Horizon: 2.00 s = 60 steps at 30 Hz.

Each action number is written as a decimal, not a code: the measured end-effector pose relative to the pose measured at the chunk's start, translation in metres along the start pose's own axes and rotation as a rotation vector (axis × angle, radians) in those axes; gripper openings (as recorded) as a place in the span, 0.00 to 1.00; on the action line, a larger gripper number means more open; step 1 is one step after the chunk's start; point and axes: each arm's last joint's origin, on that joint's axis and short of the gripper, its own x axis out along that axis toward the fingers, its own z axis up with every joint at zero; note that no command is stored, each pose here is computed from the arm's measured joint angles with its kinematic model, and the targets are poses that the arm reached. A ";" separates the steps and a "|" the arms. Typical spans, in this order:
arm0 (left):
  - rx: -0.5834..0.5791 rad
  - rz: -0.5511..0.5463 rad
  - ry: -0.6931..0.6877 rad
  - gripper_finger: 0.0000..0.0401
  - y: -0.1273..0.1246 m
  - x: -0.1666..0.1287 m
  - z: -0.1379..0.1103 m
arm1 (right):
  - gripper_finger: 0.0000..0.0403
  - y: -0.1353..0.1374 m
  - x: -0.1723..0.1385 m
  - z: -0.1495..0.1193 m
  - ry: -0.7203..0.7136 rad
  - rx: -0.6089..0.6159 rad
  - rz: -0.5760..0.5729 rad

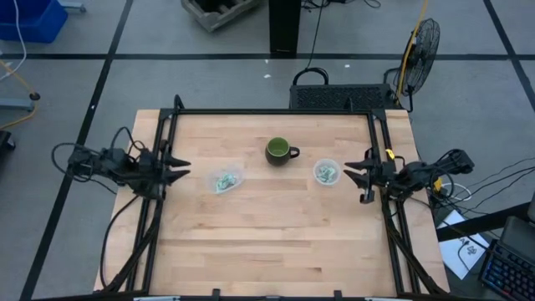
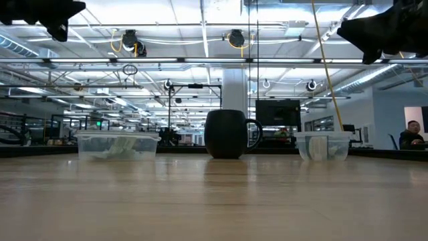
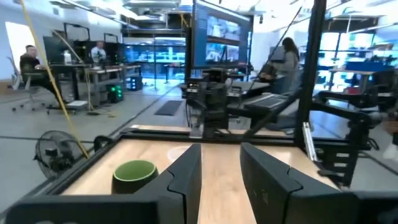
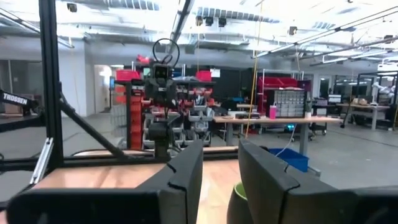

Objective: Pick and place Stevia / Truvia into bins
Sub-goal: Return to Home Position

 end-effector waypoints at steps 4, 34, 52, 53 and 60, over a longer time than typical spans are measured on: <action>-0.005 0.002 -0.007 0.29 0.001 -0.002 -0.002 | 0.24 0.000 0.000 -0.002 0.016 0.017 0.002; -0.027 -0.045 0.001 0.29 -0.008 0.022 -0.082 | 0.24 0.001 0.000 -0.007 0.066 0.073 0.008; -0.044 -0.044 0.036 0.29 -0.008 0.022 -0.085 | 0.24 0.001 0.000 -0.007 0.066 0.073 0.008; -0.045 -0.044 0.036 0.29 -0.008 0.022 -0.085 | 0.24 0.001 0.000 -0.007 0.066 0.073 0.008; -0.045 -0.044 0.036 0.29 -0.008 0.022 -0.085 | 0.24 0.001 0.000 -0.007 0.066 0.073 0.008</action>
